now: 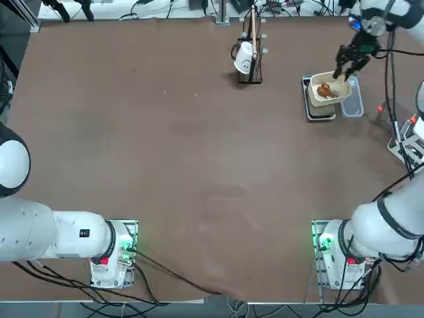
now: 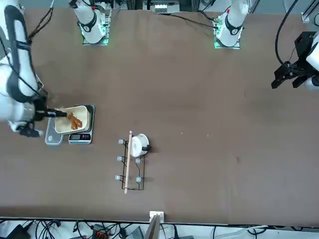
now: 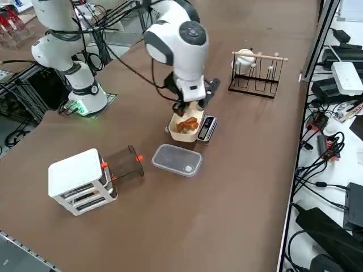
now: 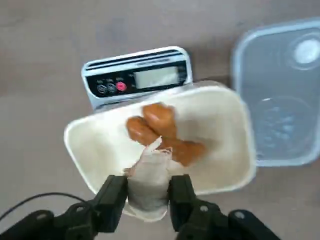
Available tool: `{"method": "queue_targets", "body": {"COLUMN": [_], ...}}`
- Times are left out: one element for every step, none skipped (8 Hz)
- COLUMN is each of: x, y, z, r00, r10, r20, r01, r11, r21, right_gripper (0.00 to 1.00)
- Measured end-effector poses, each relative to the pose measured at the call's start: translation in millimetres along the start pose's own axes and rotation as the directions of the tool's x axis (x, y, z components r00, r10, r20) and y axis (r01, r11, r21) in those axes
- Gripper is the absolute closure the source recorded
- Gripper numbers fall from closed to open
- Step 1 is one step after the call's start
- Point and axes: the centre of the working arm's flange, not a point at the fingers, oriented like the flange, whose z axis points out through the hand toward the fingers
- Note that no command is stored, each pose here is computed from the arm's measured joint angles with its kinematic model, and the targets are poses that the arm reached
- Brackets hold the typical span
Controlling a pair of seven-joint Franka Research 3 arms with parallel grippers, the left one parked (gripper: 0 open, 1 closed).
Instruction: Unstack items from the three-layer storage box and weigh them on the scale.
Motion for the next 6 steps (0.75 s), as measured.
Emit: {"method": "queue_targets", "body": {"x": [0,0,-2,-5,-9,-14], "y": [-7,-2,5,14,23,30], "z": [3,1,-3,-8,-14,-20], "r00": [1.0,1.0,1.0,0.999,0.999,0.999], "r10": [0.005,0.012,0.023,0.028,0.025,0.008], "r20": [0.004,0.005,0.013,0.024,0.034,0.046], "r01": [-0.005,-0.012,-0.023,-0.028,-0.025,-0.008], "r11": [1.0,1.0,1.0,1.0,1.0,1.0], "r21": [-0.003,-0.003,-0.003,-0.003,0.0,0.002], "right_gripper": [0.43,0.28,0.08,0.0,0.0,0.01]}}
